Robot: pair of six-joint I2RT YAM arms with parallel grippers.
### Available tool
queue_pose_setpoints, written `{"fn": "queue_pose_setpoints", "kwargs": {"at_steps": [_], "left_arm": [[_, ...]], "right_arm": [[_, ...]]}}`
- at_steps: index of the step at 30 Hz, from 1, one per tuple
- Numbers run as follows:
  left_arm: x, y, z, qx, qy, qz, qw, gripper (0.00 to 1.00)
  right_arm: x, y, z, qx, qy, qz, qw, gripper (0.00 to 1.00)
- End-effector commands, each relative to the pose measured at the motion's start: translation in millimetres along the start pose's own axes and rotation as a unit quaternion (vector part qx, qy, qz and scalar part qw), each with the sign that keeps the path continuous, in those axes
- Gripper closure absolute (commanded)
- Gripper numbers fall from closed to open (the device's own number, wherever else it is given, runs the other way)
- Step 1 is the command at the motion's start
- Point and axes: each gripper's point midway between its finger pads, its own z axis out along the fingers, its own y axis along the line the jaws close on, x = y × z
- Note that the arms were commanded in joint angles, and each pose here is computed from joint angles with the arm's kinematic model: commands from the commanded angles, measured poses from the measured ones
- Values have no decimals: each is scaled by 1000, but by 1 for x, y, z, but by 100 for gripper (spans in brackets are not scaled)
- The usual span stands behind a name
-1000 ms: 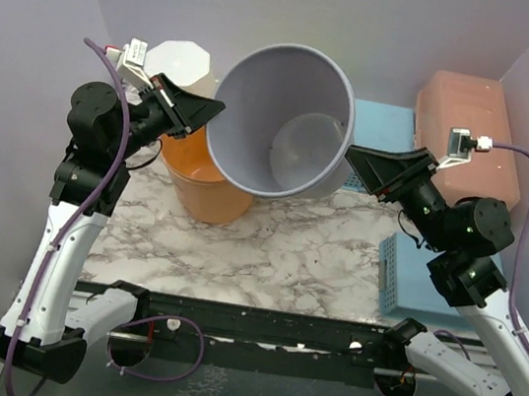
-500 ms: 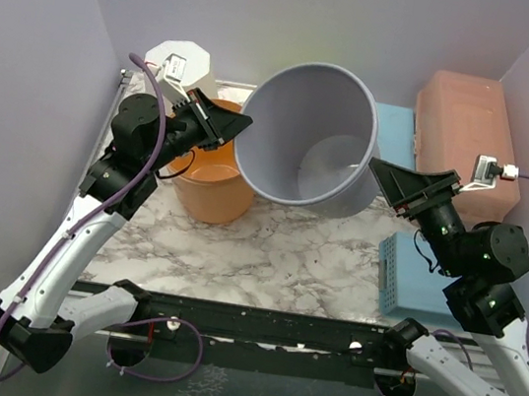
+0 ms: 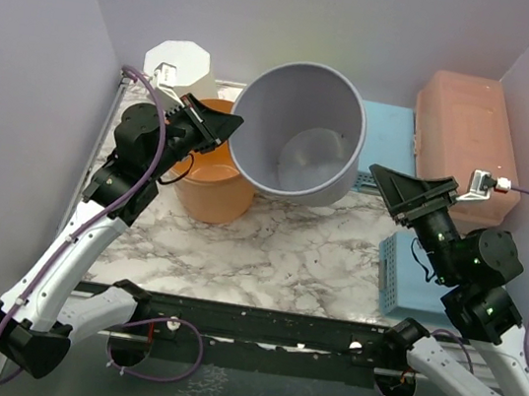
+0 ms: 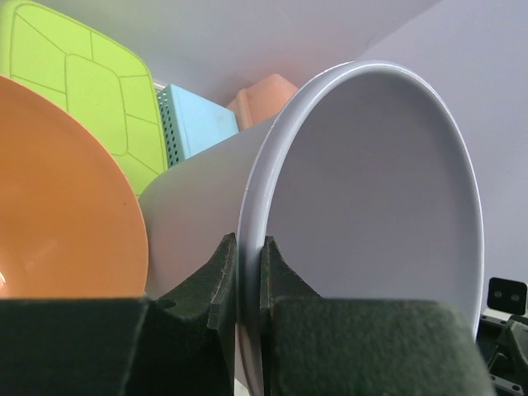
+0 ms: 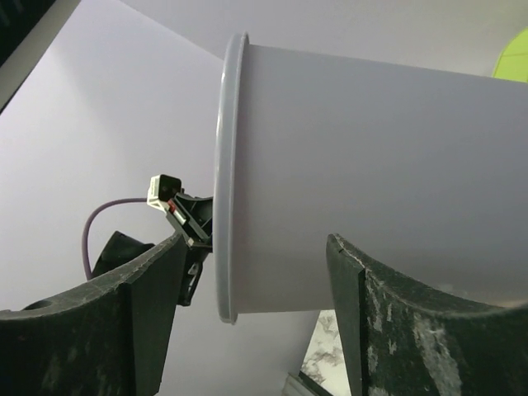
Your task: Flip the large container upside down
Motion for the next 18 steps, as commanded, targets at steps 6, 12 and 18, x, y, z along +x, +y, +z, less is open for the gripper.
{"fn": "queue_pose_setpoints", "kwargs": {"at_steps": [6, 12, 18], "left_arm": [[-16, -26, -3, 47, -29, -4, 998, 100], [-11, -29, 0, 55, -14, -1, 998, 100], [-6, -29, 0, 61, -6, 2, 998, 100]], "right_arm": [[10, 23, 31, 13, 74, -80, 994, 26], [17, 8, 43, 57, 95, -91, 990, 30], [30, 4, 56, 58, 124, -94, 986, 35]]}}
